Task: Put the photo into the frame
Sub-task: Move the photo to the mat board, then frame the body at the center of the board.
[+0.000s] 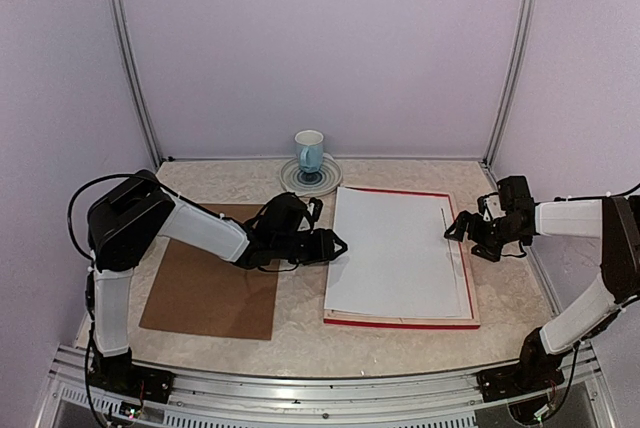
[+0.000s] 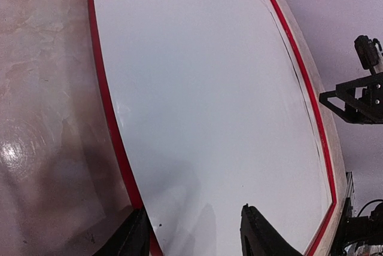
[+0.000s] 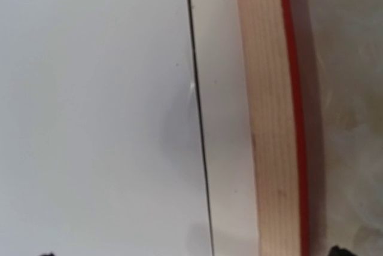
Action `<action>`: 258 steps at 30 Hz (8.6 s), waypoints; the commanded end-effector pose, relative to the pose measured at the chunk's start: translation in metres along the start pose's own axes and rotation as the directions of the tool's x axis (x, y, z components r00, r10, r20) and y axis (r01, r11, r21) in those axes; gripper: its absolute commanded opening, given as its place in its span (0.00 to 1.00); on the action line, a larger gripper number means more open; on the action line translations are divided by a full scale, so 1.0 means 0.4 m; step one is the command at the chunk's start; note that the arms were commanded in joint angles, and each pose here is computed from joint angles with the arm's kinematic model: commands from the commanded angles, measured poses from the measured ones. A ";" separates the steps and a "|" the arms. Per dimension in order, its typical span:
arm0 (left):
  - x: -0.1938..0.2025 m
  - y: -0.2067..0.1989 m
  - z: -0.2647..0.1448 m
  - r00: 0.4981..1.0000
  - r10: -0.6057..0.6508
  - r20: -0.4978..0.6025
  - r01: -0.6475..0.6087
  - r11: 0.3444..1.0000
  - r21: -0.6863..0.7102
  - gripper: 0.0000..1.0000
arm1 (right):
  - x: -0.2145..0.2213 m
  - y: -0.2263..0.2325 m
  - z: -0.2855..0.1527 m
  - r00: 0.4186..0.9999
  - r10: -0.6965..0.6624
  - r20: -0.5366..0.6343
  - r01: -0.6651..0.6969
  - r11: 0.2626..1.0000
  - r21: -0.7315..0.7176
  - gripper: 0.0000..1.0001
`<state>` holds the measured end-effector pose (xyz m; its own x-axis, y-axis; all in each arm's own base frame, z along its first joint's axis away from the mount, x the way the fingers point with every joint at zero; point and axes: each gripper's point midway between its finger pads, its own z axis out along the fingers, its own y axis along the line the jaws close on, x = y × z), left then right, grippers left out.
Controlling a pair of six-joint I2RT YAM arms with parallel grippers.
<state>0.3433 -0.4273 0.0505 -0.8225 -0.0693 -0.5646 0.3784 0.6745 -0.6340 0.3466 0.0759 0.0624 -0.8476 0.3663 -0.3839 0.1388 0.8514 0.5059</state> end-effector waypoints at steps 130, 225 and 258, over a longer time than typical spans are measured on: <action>-0.003 -0.118 0.046 0.956 -0.277 -0.098 0.293 0.873 0.390 0.25 | -0.051 0.037 -0.046 0.999 0.001 0.046 0.001 0.998 -0.061 0.99; -0.071 -0.028 -0.033 0.994 -0.097 0.056 0.100 0.994 -0.050 0.69 | -0.073 0.002 0.028 0.999 0.047 0.011 -0.047 0.999 -0.012 0.99; 0.037 0.019 -0.031 0.989 -0.146 -0.026 0.145 0.989 -0.039 0.52 | -0.054 0.112 0.145 0.998 -0.023 -0.054 0.020 0.998 -0.063 0.98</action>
<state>0.3453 -0.4078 0.0365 -0.8670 -0.1744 -0.4667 0.2155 0.7132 -0.6670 0.4035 0.1060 0.0452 -0.8636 0.3475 -0.3653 0.1302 0.8537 0.5042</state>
